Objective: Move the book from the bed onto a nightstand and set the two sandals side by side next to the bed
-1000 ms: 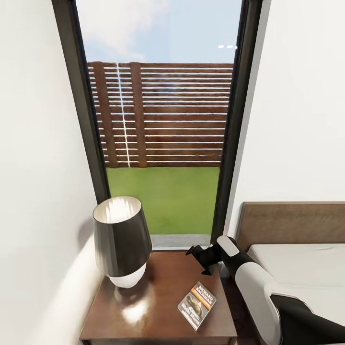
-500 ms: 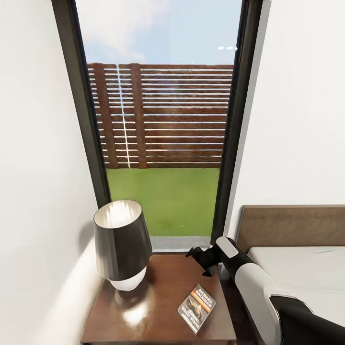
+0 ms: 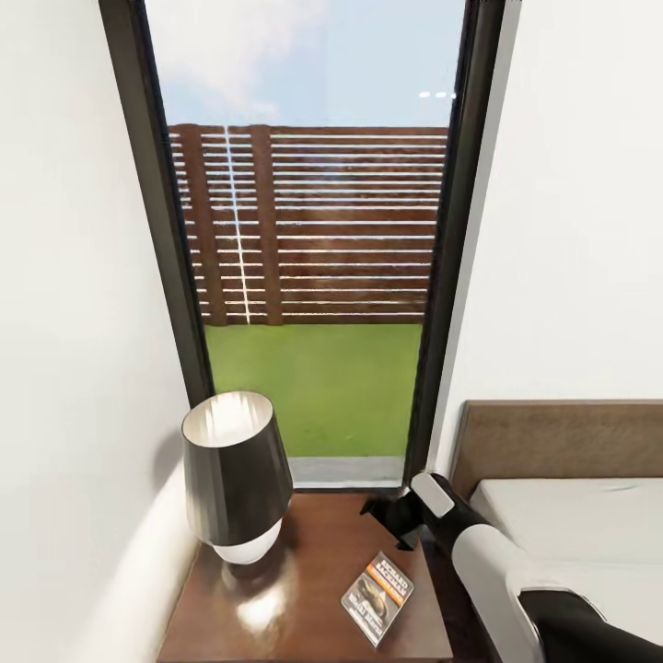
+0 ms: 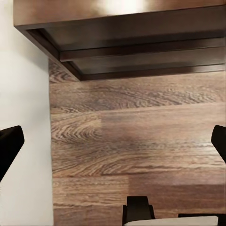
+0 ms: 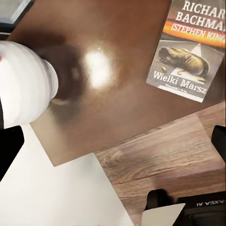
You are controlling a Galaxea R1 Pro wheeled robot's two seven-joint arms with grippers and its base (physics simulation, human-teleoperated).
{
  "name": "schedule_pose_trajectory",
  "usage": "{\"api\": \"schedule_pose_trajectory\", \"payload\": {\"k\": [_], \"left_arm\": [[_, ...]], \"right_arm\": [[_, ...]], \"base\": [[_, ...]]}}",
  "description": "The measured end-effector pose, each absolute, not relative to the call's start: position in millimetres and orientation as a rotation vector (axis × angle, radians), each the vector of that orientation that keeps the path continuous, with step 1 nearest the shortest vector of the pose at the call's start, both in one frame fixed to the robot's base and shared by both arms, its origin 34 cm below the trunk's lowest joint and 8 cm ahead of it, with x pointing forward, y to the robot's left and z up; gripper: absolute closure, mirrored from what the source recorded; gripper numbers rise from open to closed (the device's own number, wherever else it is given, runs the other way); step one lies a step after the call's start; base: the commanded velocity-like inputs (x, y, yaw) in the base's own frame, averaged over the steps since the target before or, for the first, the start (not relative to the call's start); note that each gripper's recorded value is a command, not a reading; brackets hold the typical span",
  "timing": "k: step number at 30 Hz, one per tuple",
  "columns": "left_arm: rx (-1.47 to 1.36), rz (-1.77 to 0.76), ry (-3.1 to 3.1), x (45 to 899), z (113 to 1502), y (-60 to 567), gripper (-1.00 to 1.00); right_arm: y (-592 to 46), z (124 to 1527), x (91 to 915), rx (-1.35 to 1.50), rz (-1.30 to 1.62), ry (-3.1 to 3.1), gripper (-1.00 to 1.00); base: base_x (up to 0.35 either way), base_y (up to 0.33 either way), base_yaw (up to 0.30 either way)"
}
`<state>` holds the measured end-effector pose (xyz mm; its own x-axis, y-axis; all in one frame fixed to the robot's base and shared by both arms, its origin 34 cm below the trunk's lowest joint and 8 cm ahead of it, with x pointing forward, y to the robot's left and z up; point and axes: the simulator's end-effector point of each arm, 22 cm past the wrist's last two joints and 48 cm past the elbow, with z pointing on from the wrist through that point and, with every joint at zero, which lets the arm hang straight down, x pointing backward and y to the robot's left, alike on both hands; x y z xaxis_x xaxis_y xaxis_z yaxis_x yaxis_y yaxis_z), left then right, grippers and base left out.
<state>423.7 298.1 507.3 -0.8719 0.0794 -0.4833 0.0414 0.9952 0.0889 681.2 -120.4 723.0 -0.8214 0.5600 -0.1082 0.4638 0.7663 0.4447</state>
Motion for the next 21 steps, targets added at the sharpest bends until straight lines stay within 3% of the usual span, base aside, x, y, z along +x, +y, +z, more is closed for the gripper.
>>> {"api": "schedule_pose_trajectory", "payload": {"k": [21], "left_arm": [[0.081, 0.109, 2.632, 422.9, 540.1, 297.5, -1.0]], "right_arm": [[-160.3, 678.3, 618.8, 0.767, 0.301, 2.77, -1.0]], "base": [[0.0, 0.0, 0.0]]}}
